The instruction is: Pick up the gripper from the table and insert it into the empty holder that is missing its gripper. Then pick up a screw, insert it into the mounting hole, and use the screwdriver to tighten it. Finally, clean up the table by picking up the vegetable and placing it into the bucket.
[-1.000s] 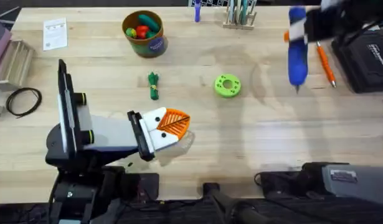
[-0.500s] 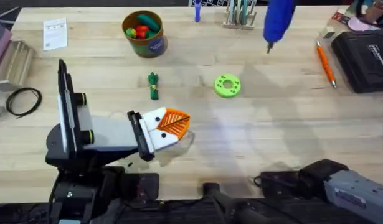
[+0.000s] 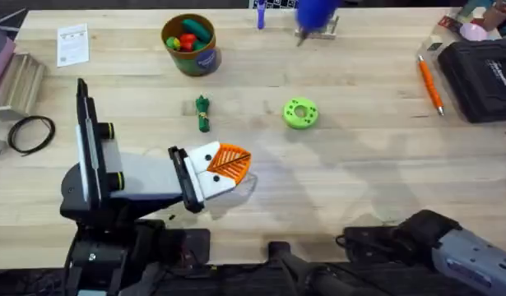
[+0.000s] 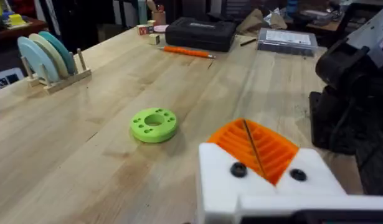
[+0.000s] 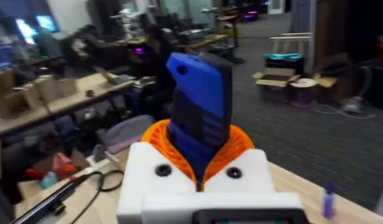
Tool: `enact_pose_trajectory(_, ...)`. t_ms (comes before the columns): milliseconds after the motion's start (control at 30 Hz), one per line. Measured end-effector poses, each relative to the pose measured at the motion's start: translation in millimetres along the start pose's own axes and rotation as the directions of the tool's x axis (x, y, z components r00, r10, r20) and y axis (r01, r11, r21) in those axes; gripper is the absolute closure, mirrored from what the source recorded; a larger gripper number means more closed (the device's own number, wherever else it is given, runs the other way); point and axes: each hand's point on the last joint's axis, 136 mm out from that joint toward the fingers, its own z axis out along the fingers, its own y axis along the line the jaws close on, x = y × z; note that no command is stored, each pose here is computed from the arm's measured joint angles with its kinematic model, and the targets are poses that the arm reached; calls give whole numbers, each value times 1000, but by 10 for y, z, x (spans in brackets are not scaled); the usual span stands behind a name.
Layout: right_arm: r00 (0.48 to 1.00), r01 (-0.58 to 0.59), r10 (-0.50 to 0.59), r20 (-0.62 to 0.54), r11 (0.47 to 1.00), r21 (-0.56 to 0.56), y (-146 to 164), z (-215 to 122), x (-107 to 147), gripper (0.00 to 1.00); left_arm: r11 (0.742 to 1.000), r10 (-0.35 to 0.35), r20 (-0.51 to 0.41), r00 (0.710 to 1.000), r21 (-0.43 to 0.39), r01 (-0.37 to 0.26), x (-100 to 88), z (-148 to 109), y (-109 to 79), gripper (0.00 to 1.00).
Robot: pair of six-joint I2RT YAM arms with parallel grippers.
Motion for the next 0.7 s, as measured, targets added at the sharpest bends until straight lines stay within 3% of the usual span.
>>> enact_pose_trajectory(300, 993, -71, 95, 73, 957, -280, 272, 173, 424, 979, 1000, 0, 0, 1000, 0, 0, 0, 0, 0, 996)
enact_pose_trajectory(467, 993, -7, 62, 100, 880, -474, 547, 193, 444, 979, 1000, 0, 0, 1000, 0, 0, 0, 0, 0, 996)
enact_pose_trajectory(700, 993, 26, 57, 107, 762, -647, 820, 322, 687, 979, 1000, 0, 0, 1000, 0, 0, 0, 0, 0, 996)
